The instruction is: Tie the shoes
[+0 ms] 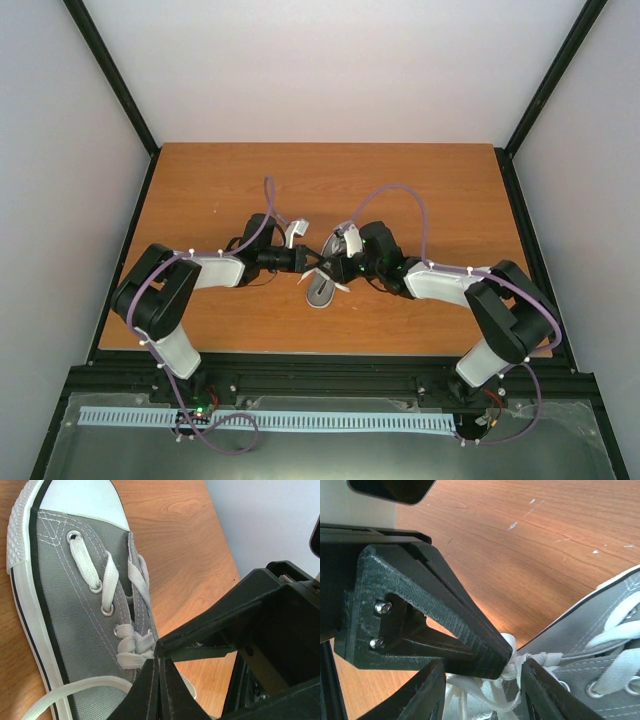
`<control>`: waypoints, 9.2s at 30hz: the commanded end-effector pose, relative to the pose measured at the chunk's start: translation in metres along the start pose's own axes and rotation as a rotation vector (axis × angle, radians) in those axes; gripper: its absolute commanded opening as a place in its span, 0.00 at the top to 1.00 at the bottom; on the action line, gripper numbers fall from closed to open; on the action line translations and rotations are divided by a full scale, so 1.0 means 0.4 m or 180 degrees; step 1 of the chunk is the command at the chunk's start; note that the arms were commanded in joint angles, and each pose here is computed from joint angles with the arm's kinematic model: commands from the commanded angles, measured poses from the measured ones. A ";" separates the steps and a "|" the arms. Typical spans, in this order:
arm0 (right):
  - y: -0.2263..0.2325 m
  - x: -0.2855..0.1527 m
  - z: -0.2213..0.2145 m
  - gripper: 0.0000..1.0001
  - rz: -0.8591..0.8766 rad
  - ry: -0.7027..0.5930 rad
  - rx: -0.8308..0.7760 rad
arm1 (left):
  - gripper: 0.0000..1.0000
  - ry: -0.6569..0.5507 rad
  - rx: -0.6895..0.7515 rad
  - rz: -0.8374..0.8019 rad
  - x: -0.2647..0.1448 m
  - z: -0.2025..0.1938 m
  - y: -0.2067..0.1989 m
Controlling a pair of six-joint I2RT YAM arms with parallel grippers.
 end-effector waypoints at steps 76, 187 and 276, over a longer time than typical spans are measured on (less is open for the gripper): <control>-0.050 0.006 -0.066 0.92 -0.0166 0.0187 0.0027 | 0.78 0.0452 0.0968 0.0623 0.028 0.028 -0.091; -0.023 -0.069 -0.091 0.97 -0.0906 0.0006 0.0036 | 0.72 -0.0370 -0.0132 0.0832 -0.043 0.038 -0.020; -0.112 -0.067 0.026 0.97 -0.0964 -0.0269 0.0698 | 0.99 -0.0067 0.0003 0.1302 -0.045 0.006 0.033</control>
Point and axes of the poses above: each gripper's point midway between its finger pads, its own x axis out along the fingers, its own y axis along the line the jaws close on, z = x × y, the point moved 10 cm from there along -x, back along the fingers, and after that the axes turned 14 degrees about x, right-handed, at the moved point
